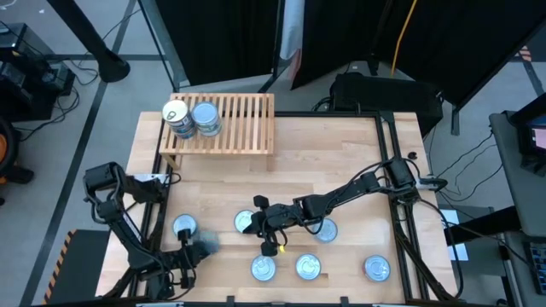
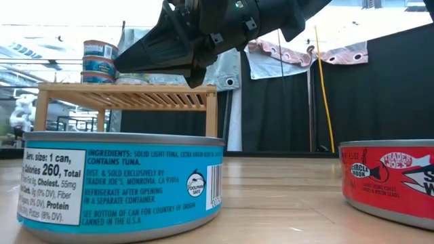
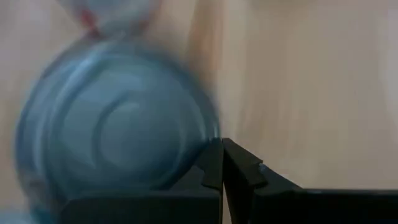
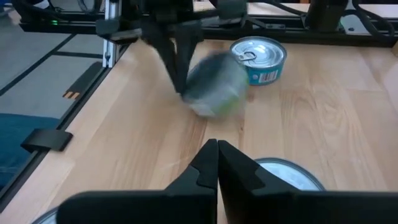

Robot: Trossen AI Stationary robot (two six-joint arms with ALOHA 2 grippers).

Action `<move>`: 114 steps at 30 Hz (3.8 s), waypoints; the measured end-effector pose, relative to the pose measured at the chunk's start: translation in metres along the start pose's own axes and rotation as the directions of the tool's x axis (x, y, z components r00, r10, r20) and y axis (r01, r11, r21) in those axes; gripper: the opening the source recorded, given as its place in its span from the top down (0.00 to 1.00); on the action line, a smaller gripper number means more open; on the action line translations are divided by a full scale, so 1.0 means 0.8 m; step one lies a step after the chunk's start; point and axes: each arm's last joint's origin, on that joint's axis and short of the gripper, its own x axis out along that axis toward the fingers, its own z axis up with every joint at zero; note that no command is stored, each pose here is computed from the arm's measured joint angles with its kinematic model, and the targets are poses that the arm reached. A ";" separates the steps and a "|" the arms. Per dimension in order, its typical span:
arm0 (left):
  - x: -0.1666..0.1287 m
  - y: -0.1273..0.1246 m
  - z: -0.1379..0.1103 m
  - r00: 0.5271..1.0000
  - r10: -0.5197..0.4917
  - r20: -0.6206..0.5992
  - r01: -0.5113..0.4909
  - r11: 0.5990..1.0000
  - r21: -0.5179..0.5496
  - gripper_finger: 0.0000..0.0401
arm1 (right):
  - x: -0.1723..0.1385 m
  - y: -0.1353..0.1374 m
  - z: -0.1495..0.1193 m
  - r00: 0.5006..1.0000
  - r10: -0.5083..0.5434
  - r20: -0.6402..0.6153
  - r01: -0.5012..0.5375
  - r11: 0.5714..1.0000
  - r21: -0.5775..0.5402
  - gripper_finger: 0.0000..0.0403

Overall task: Stack canned seafood by type on shelf
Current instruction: Stack the green can on top of the other green can

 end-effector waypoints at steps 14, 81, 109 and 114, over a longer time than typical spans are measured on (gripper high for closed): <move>0.003 -0.002 -0.006 0.998 -0.013 -0.059 0.014 1.000 0.005 0.99 | 0.000 0.000 -0.001 1.000 0.000 -0.004 0.000 1.000 0.000 1.00; -0.087 0.090 0.238 0.900 0.289 0.327 -0.426 0.742 0.517 0.61 | -0.100 0.001 0.025 0.920 -0.048 -0.388 0.008 0.994 -0.105 1.00; -0.147 0.358 0.311 0.588 0.808 0.029 -0.688 0.480 0.545 0.61 | -0.100 -0.007 0.023 0.910 -0.059 -0.410 0.026 0.996 -0.085 1.00; -0.139 0.373 0.311 0.645 0.764 -0.017 -0.647 0.558 0.521 0.61 | -0.100 -0.007 0.023 0.911 -0.059 -0.409 0.026 0.996 -0.085 1.00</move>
